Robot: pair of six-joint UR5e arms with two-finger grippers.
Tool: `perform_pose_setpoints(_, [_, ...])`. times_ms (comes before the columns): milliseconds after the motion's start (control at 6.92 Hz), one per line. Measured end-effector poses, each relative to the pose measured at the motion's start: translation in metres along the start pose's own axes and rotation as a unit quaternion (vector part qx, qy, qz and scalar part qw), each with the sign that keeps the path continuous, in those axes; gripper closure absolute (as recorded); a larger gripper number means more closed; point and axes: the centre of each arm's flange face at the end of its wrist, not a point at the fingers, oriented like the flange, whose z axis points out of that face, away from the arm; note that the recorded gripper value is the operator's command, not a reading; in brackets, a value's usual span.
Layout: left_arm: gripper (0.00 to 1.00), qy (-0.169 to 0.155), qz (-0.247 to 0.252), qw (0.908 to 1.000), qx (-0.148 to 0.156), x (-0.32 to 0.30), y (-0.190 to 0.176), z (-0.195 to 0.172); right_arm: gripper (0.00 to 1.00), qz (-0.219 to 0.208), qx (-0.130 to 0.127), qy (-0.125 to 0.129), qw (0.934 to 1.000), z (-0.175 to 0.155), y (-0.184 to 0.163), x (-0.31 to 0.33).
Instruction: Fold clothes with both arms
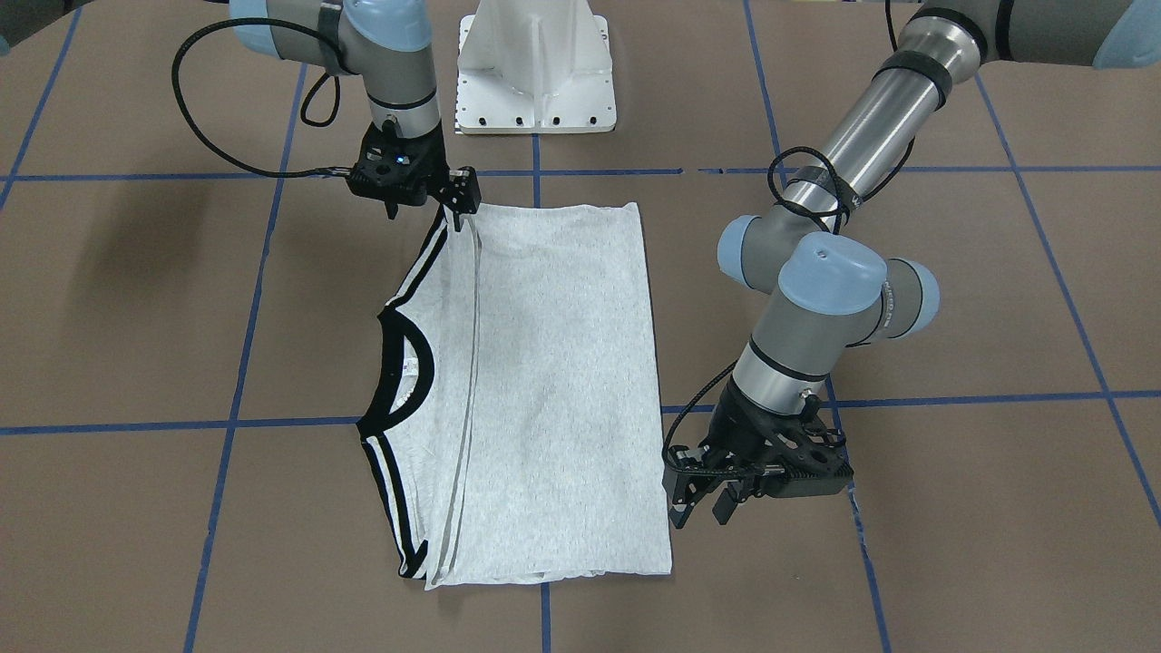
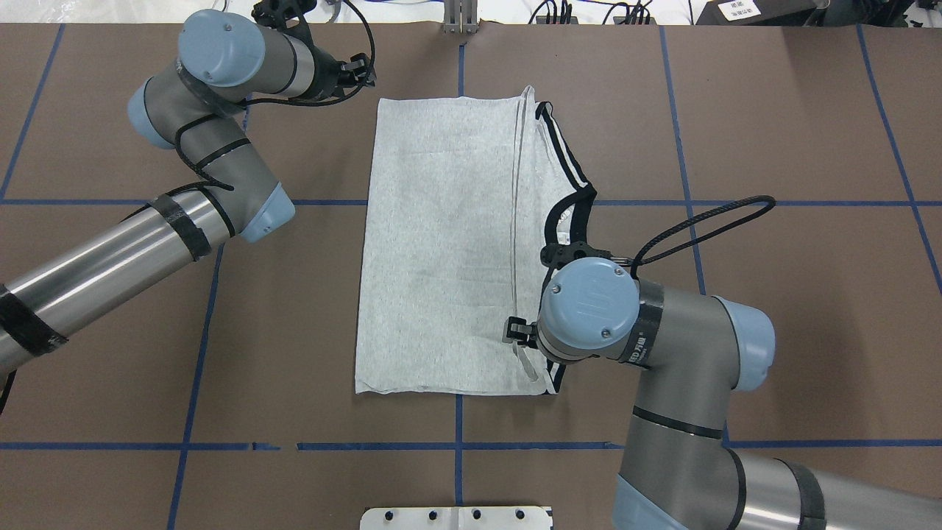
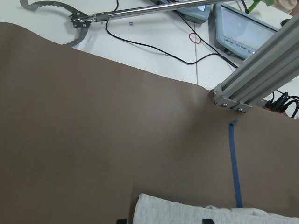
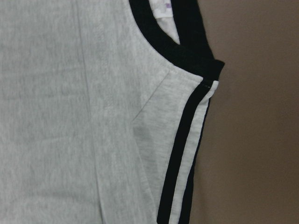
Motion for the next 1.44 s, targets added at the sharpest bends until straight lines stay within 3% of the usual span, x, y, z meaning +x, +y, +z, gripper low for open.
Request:
perform_pose_setpoints(289, [0.38,0.002,0.000,1.0000,0.000,-0.002,0.001,-0.003,0.00,-0.105,-0.018,0.016,0.9942,0.013,0.000,-0.012])
perform_pose_setpoints(578, [0.38,0.007,0.001,1.0000,0.001,-0.011,0.006,-0.013,0.00,-0.163,-0.028,0.028,0.9859,0.027,0.000,-0.022])
perform_pose_setpoints(1011, [0.38,0.009,0.001,1.0000,0.001,-0.013,0.007,-0.017,0.00,-0.189,-0.042,0.047,0.9799,0.041,0.003,-0.031])
perform_pose_setpoints(1444, [0.38,0.009,0.001,1.0000,0.001,-0.013,0.007,-0.017,0.00,-0.213,-0.050,0.072,0.9732,0.040,0.002,0.016])
